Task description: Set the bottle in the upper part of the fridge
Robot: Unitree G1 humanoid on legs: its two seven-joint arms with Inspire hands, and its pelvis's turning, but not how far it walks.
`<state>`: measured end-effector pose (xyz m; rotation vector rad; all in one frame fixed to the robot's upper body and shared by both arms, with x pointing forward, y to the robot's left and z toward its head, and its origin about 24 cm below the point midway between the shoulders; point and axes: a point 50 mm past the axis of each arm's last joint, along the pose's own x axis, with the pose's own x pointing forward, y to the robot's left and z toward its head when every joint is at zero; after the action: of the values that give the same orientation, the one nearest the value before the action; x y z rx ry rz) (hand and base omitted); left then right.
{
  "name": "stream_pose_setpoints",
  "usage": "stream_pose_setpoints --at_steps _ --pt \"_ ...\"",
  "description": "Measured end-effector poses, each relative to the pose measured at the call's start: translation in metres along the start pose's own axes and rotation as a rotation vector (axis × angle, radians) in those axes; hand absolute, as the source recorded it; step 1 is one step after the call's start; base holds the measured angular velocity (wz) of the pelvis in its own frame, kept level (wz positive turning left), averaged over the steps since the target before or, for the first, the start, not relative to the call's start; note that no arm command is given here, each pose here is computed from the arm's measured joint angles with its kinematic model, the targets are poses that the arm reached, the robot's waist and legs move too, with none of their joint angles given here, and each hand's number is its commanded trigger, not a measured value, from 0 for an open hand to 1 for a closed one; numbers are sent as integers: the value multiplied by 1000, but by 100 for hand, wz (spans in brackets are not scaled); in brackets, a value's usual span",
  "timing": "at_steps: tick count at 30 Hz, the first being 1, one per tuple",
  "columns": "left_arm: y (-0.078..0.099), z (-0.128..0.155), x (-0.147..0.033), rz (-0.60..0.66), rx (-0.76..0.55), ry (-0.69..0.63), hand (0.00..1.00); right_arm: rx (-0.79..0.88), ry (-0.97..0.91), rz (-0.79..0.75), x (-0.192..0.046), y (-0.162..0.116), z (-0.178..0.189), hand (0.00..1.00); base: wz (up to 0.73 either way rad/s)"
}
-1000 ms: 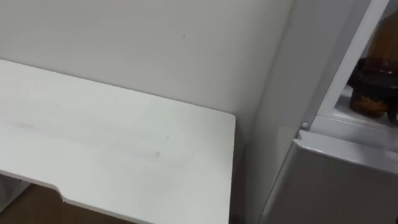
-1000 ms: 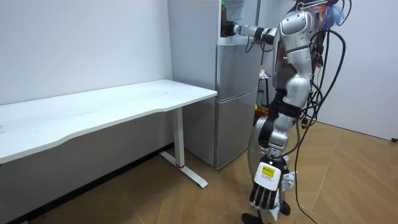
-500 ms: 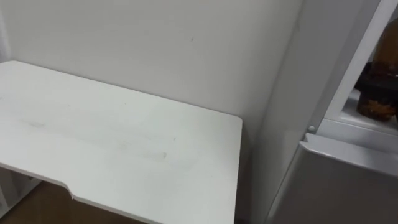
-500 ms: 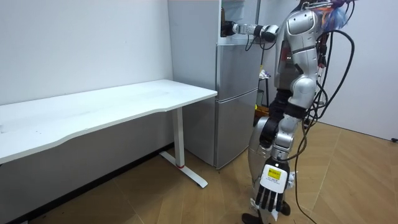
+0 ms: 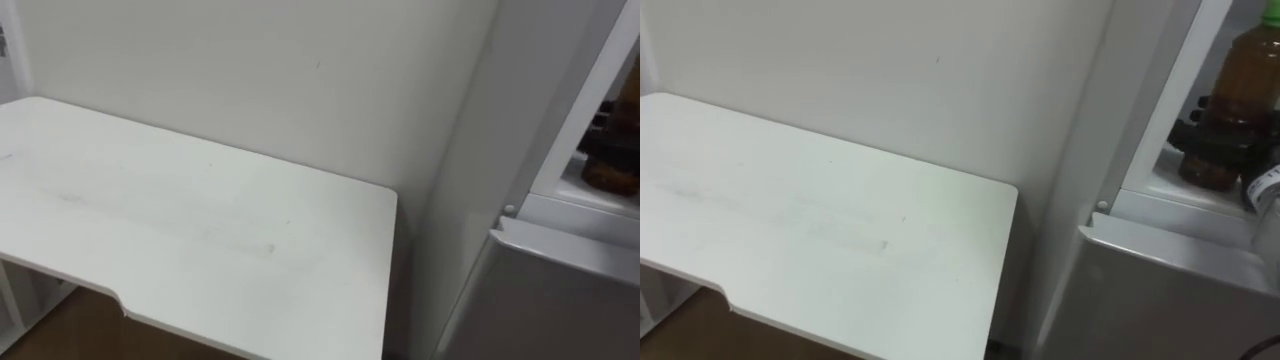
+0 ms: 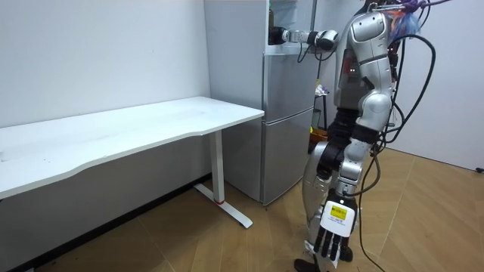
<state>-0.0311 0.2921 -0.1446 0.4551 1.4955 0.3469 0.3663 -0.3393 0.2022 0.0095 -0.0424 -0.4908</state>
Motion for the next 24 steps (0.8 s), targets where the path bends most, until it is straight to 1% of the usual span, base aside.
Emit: stream_pose_setpoints --at_steps 11,24 --pt "2 1 0 3 1 -10 0 -5 -14 -5 0 -1 0 0 0" --pt "2 2 0 4 0 -10 0 -12 1 32 1 -7 -1 0 0"
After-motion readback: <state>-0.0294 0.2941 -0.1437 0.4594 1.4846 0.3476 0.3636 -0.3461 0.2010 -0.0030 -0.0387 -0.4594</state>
